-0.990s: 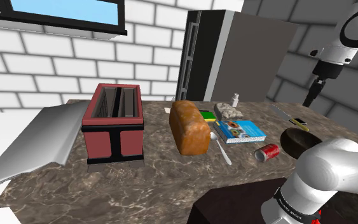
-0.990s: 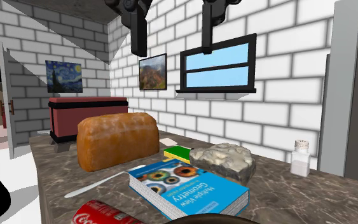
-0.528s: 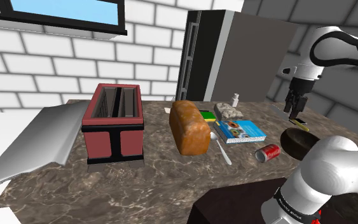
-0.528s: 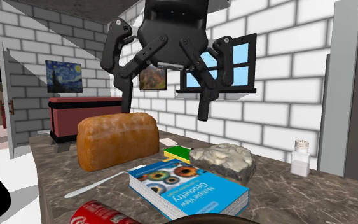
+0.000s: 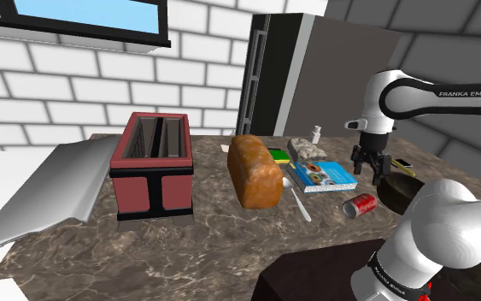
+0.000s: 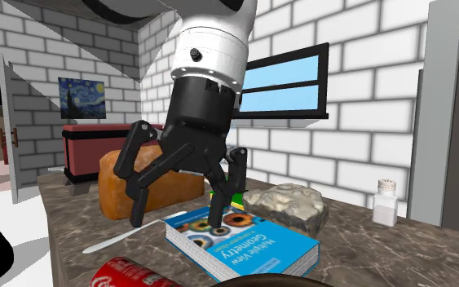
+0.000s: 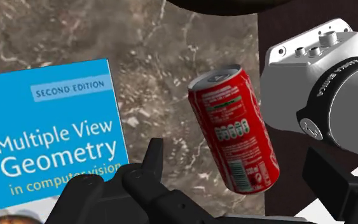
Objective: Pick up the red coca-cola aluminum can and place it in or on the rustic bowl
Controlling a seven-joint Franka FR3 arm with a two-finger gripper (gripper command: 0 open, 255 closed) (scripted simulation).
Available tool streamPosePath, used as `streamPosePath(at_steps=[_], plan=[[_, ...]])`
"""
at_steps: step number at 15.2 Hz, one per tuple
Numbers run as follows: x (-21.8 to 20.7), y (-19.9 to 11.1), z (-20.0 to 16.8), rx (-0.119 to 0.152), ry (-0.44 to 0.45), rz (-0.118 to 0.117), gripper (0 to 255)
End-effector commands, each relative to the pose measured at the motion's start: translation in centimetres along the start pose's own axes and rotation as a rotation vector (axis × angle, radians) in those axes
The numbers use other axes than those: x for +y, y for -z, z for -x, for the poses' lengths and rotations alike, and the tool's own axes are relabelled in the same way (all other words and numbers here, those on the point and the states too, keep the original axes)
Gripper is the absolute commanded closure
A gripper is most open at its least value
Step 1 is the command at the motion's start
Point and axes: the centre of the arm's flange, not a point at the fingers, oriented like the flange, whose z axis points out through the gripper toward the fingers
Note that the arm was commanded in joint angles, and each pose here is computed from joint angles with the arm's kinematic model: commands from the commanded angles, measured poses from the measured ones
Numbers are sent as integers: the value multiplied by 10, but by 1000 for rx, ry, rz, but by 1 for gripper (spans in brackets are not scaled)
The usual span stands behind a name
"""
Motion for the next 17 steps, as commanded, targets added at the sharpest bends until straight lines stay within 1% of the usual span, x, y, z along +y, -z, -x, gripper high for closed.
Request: streamPosePath(at_steps=[1,3,4,11,17], plan=[[0,-25,-17,-28,119,-30,0],[-2,-49,-33,-55,232,-59,0],[-2,-53,-35,-60,250,-63,0],[-4,-92,-32,-60,250,-63,0],[-4,-92,-32,-60,250,-63,0]])
